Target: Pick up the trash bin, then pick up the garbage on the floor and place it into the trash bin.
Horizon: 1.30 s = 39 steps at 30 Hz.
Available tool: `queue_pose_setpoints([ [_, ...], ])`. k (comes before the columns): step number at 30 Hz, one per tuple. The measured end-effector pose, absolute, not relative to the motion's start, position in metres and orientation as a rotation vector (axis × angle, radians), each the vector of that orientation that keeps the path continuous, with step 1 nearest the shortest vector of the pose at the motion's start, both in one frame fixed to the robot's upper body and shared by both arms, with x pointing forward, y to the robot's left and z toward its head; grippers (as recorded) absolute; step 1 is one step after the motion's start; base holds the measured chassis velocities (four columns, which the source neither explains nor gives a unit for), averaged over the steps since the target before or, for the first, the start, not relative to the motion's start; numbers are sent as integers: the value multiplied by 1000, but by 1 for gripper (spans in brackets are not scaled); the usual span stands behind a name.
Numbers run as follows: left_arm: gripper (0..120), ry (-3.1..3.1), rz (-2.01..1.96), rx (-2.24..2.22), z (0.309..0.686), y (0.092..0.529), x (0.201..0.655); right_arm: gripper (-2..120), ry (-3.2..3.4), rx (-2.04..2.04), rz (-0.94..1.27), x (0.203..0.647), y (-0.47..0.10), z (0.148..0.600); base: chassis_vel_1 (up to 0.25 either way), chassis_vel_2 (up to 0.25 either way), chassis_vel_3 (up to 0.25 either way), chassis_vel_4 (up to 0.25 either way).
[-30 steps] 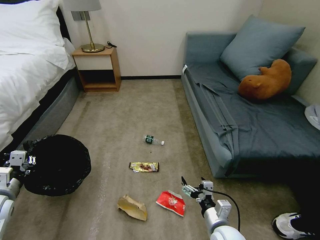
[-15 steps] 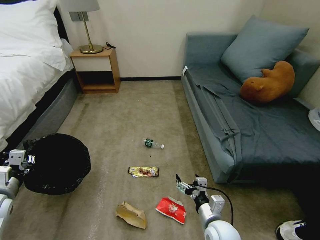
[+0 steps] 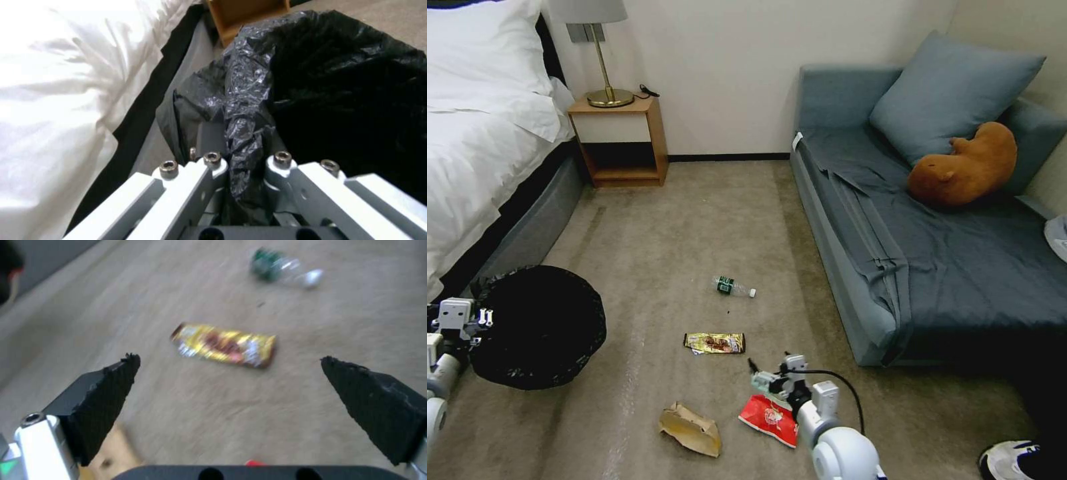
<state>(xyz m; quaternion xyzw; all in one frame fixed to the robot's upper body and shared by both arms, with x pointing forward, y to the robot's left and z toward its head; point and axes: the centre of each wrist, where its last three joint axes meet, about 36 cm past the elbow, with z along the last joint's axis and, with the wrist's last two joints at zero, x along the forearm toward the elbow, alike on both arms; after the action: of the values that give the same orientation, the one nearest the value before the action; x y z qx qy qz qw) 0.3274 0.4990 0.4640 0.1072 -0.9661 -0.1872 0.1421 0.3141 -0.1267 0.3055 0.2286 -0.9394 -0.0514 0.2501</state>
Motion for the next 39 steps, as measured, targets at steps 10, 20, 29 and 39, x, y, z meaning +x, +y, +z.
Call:
queue_pose_setpoints([
  [10,4,-2781,-572,263,466,502,330,100,-2379,975,15,321,-83,294,0,0,0,0],
  [20,4,-2777,-589,248,467,500,332,100,-2303,1143,133,351,-74,292,0,0,0,0],
  [29,4,-2780,-602,233,472,502,333,100,-2156,1277,331,372,-86,278,0,0,0,0],
  [39,4,-2791,-620,221,481,500,338,100,-2030,1370,524,387,-85,262,0,0,0,0],
])
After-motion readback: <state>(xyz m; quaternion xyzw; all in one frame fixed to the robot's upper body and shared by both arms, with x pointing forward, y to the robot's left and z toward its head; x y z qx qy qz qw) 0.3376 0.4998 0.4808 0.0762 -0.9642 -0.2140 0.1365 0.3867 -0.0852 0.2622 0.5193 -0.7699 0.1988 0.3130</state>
